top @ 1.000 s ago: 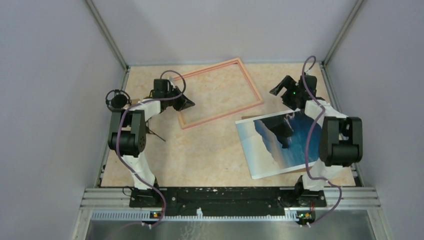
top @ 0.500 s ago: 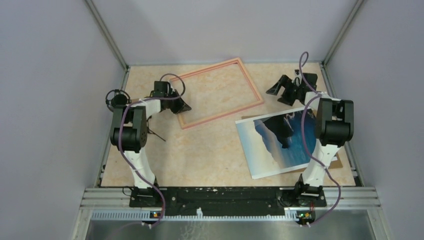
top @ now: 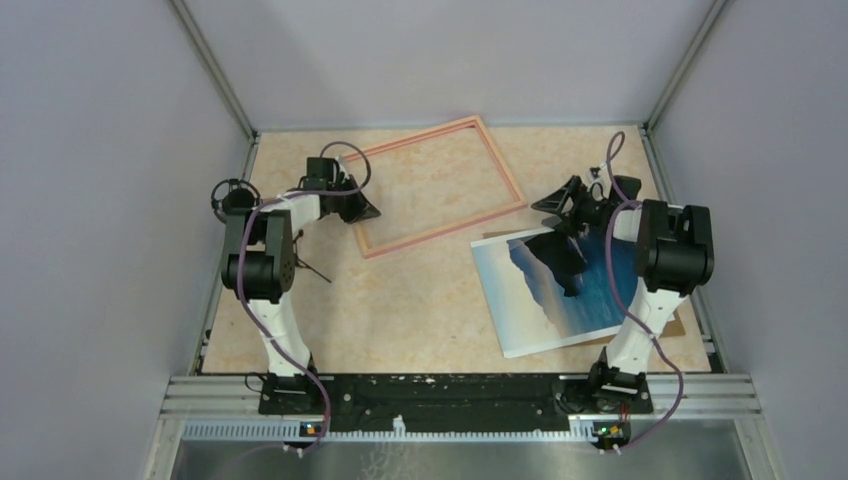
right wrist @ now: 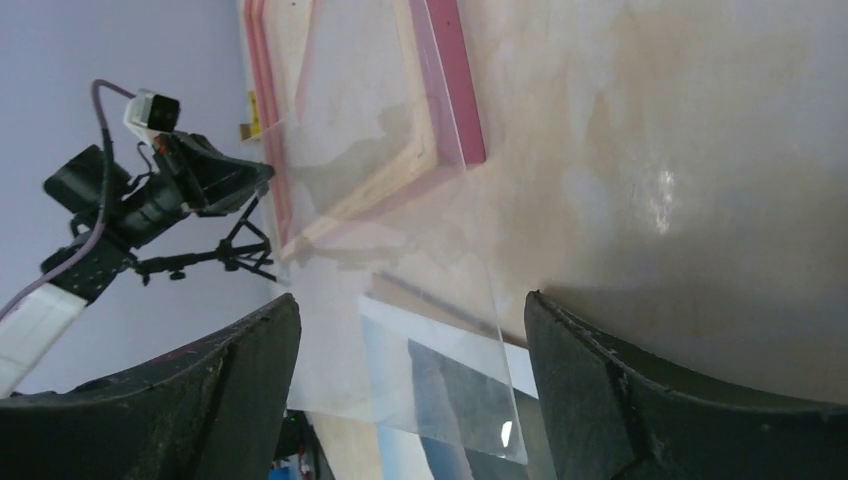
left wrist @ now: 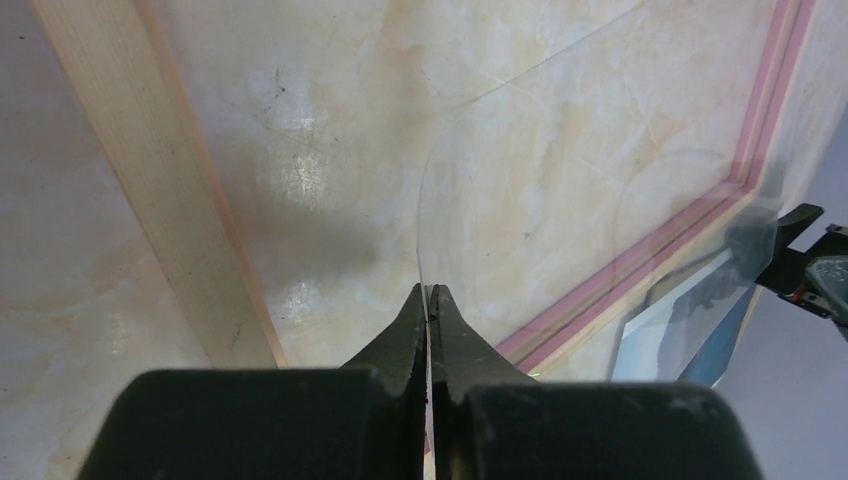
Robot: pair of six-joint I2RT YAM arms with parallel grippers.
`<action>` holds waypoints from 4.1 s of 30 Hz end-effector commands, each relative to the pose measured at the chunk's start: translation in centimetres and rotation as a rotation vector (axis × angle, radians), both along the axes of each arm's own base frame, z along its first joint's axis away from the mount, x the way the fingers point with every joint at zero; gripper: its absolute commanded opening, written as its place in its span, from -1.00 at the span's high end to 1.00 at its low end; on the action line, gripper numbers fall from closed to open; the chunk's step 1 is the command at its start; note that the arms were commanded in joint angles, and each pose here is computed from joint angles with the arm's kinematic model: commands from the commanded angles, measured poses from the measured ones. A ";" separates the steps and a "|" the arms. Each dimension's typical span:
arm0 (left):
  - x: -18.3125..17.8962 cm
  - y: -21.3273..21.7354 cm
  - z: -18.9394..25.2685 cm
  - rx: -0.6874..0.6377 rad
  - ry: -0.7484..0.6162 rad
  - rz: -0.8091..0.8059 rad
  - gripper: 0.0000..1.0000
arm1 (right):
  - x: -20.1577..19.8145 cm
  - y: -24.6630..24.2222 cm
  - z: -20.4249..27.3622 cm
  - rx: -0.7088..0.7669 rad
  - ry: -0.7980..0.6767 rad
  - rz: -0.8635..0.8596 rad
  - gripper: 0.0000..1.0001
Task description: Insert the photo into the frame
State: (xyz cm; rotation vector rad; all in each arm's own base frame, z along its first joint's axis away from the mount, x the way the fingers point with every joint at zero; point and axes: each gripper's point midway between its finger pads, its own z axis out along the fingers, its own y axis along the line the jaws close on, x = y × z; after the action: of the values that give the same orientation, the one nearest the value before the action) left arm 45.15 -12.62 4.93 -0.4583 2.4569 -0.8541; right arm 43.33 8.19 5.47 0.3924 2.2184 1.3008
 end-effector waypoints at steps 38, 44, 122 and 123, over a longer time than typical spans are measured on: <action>-2.5 -4.3 17.2 -0.124 -0.481 -0.194 -0.73 | 0.0 3.6 3.3 0.260 -0.231 -0.208 1.00; -4.1 -7.2 17.9 -0.146 -0.493 -0.264 -0.77 | -0.5 3.5 3.3 0.242 -0.218 -0.269 1.00; -4.9 -9.1 15.0 -0.101 -0.427 -0.316 -0.79 | 3.4 9.6 6.7 0.161 -0.378 0.225 1.00; -4.9 -9.1 15.0 -0.100 -0.429 -0.314 -0.79 | 3.3 9.7 7.1 0.169 -0.395 0.226 1.00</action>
State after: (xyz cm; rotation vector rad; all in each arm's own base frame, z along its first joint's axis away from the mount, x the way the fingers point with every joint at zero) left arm 39.98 -21.58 16.78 0.0244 2.2238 -1.0779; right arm 45.81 17.19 6.51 0.1362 2.0940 1.5646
